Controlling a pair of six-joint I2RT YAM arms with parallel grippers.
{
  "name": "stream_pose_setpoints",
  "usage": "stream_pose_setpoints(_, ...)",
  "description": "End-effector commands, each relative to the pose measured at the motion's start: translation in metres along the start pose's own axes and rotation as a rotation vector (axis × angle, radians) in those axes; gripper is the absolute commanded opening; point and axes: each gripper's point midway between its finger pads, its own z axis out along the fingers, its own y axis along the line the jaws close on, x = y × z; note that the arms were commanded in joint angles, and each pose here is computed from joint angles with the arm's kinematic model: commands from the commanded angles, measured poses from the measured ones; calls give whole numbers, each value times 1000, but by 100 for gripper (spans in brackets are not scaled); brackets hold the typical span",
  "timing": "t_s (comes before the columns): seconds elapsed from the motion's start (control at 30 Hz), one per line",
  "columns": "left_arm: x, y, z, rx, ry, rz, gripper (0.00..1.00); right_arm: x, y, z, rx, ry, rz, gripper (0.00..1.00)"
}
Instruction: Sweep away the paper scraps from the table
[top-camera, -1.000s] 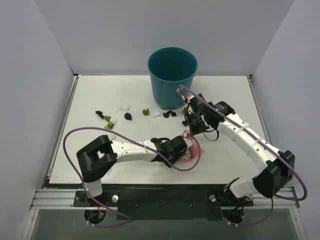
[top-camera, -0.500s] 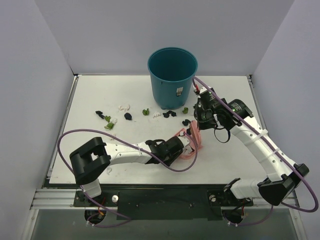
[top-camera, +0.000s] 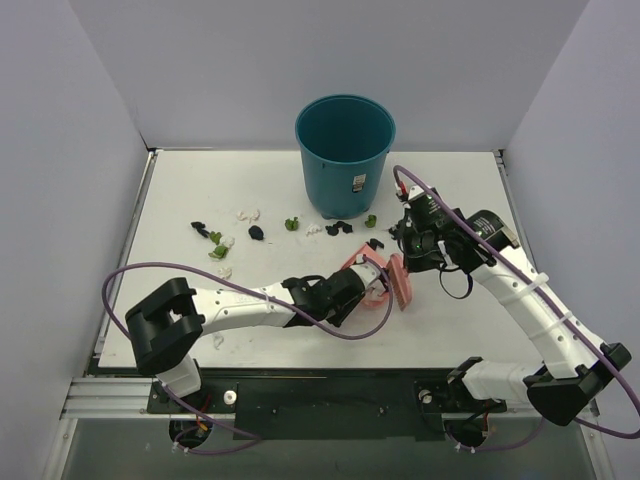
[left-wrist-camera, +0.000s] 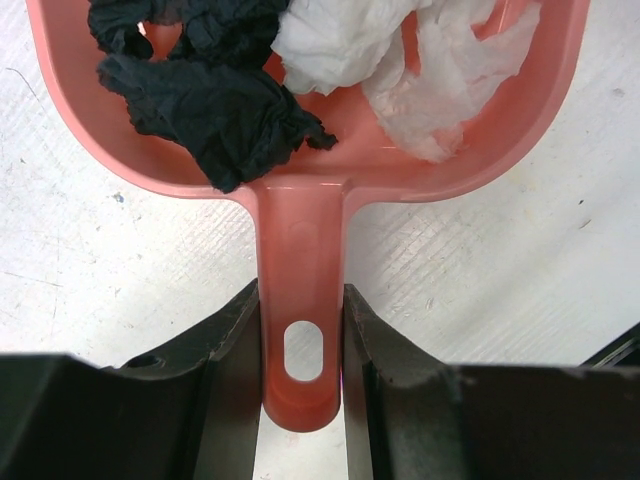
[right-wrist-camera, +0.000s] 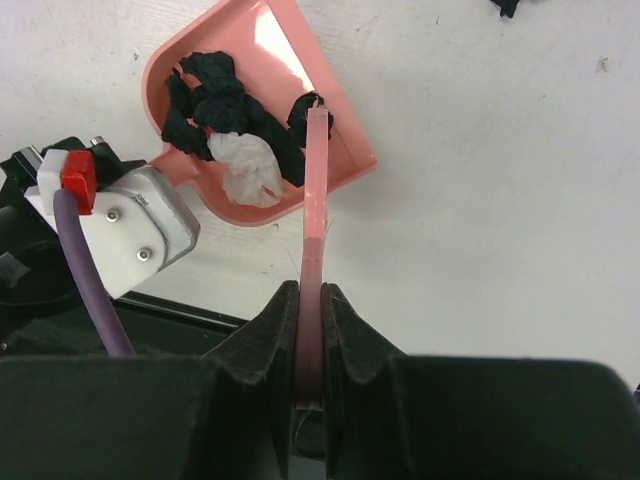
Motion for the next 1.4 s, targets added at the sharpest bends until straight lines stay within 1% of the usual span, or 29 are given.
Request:
stream_pose_setpoints(0.0, -34, 1, -14, 3, -96, -53, 0, 7, -8, -8, 28, -6, 6, 0)
stream_pose_setpoints(0.4, -41, 18, -21, 2, -126, -133, 0, 15, -11, -14, 26, -13, 7, 0)
stream_pose_setpoints(0.7, -37, 21, -18, 2, -113, -143, 0, 10, -18, -22, 57, -42, 17, 0)
stream_pose_setpoints(0.8, -36, 20, -18, 10, -107, -141, 0, 4, -22, -28, 75, -73, 32, 0)
stream_pose_setpoints(0.93, -35, 20, -20, 11, -102, -137, 0, -9, -19, -38, 54, -113, 52, 0)
stream_pose_setpoints(1.03, -37, 21, -21, 5, -106, -139, 0, -11, -12, -40, 17, -112, 50, 0)
stream_pose_setpoints(1.2, -41, 22, -24, 7, -119, -148, 0, -4, -14, -37, 23, -98, 47, 0)
stream_pose_setpoints(1.37, -43, 20, -25, 13, -110, -145, 0, -14, -20, -50, 43, -157, 76, 0)
